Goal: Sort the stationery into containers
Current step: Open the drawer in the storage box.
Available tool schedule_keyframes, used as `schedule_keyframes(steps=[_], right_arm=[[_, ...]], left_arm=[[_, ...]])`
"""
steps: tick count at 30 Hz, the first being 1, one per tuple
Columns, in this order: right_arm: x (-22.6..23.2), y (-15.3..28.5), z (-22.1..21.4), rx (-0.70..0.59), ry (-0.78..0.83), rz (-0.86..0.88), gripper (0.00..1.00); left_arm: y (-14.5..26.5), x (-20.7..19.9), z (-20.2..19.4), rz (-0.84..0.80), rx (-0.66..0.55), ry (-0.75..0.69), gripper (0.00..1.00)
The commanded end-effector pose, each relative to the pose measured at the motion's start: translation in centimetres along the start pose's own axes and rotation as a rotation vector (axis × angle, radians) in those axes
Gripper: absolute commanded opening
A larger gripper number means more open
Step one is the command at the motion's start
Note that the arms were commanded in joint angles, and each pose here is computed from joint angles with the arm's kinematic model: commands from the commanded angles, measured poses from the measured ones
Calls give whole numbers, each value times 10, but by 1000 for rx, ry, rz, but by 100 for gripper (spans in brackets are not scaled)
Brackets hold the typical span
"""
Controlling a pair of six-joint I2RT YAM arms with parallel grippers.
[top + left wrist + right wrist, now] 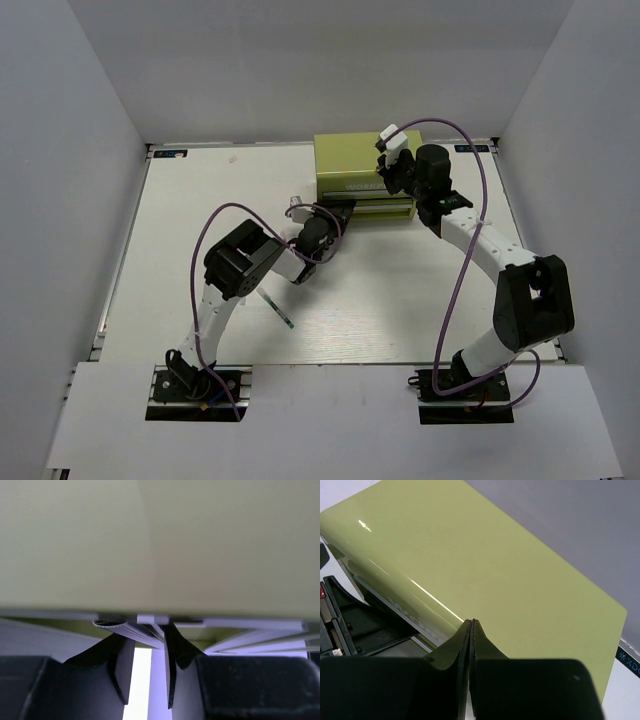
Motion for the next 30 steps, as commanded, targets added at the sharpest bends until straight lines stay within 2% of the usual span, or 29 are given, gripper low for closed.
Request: schedule_keyframes(steps=[1, 4, 24, 26, 27, 28, 29, 30], right_arm=[[-8, -2, 14, -22, 16, -15, 2], [-7, -3, 14, -19, 17, -14, 2], [-8, -3, -1, 38, 20, -25, 1], [-7, -2, -1, 38, 20, -24, 3], [-7, -2, -1, 37, 19, -22, 8], [-8, -1, 0, 35, 18, -23, 11], [-5, -1, 0, 37, 19, -14, 14], [-5, 0, 2, 29, 24, -8, 21]], left_arm=[[11, -3, 0, 1, -8, -48, 8], [20, 6, -4, 24, 6, -59, 7], [66, -11, -26, -6, 98, -69, 6], [69, -12, -26, -7, 107, -68, 13], [69, -12, -26, -7, 107, -68, 21], [69, -15, -26, -15, 106, -65, 35], [70, -15, -25, -15, 106, -65, 46], [71, -21, -24, -27, 104, -69, 56]])
Point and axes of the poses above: each gripper's point midway between its finger pads, its own y axis back along the fingers, its own x axis along the line the jaws close on, z = x × y, the point moved 2 cm from there along y, back along the fingers, and after that the axes turned 4 degrees about -y, right-handed, at the moved point
